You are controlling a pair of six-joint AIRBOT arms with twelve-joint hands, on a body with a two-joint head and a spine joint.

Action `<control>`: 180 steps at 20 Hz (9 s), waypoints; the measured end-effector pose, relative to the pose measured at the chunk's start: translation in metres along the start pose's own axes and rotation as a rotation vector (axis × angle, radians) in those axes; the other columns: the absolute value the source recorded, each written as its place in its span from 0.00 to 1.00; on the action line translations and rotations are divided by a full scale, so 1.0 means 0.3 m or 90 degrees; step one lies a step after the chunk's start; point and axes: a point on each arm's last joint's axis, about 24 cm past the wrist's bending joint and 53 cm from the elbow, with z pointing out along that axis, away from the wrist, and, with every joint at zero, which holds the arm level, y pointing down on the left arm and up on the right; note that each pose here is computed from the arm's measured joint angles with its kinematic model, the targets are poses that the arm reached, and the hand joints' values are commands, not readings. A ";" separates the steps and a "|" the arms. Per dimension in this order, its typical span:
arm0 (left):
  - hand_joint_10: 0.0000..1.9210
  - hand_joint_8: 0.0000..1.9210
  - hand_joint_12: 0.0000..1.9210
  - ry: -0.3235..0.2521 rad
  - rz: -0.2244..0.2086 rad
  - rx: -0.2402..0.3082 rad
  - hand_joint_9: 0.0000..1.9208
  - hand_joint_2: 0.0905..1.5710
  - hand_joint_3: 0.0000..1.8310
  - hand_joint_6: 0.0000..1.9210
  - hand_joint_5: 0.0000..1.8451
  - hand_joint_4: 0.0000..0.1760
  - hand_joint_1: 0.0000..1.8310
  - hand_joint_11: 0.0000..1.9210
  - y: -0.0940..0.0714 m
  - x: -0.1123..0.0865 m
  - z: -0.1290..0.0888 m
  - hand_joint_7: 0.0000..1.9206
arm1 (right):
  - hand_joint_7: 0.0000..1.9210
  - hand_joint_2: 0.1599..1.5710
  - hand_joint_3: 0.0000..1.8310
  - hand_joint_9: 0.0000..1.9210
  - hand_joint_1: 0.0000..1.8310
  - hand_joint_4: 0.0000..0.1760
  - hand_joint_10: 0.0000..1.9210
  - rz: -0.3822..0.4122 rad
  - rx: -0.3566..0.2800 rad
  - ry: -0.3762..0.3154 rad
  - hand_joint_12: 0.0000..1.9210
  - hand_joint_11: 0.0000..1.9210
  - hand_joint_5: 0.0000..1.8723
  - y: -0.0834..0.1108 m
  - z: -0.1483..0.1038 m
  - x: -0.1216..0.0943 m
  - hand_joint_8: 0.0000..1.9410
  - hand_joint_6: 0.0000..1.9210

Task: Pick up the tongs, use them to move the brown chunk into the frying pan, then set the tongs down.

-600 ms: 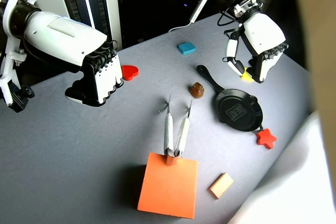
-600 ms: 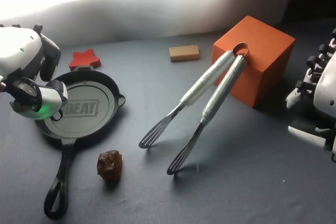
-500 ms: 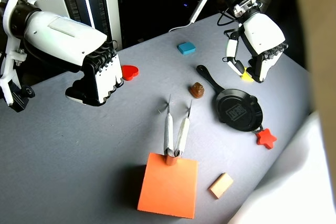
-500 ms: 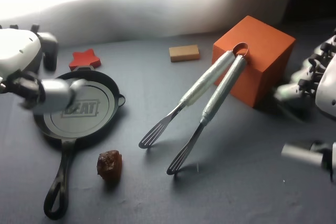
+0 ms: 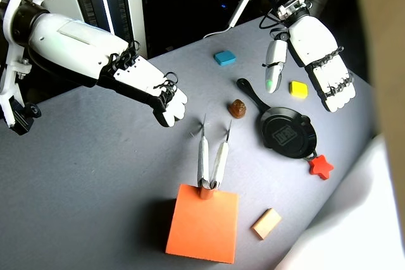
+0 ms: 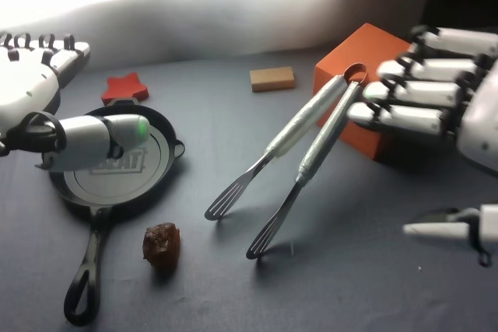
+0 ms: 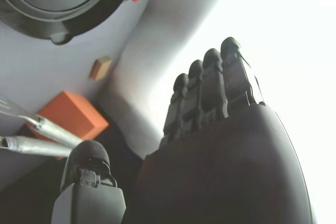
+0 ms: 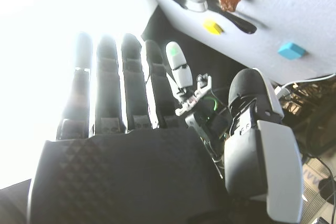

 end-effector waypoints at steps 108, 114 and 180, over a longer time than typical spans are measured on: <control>0.01 0.00 0.01 -0.072 -0.056 -0.107 0.03 0.74 0.00 0.00 0.01 0.00 0.00 0.01 0.106 -0.062 -0.080 0.04 | 0.54 0.76 0.00 0.51 0.60 0.00 0.03 0.196 0.212 0.149 0.68 0.23 0.41 0.080 0.561 0.094 0.00 0.68; 0.01 0.01 0.01 -0.079 -0.057 -0.111 0.03 0.74 0.00 0.01 0.02 0.00 0.00 0.02 0.111 -0.071 -0.080 0.05 | 0.54 0.76 0.00 0.51 0.60 0.00 0.03 0.183 0.200 0.134 0.67 0.24 0.40 0.115 0.608 0.118 0.00 0.68; 0.00 0.00 0.05 -0.091 -0.059 -0.116 0.03 0.74 0.00 0.00 0.03 0.00 0.00 0.00 0.115 -0.085 -0.087 0.04 | 0.58 0.67 0.00 0.52 0.75 0.00 0.63 0.157 0.203 0.137 0.78 0.41 0.45 0.074 0.665 0.235 0.35 0.56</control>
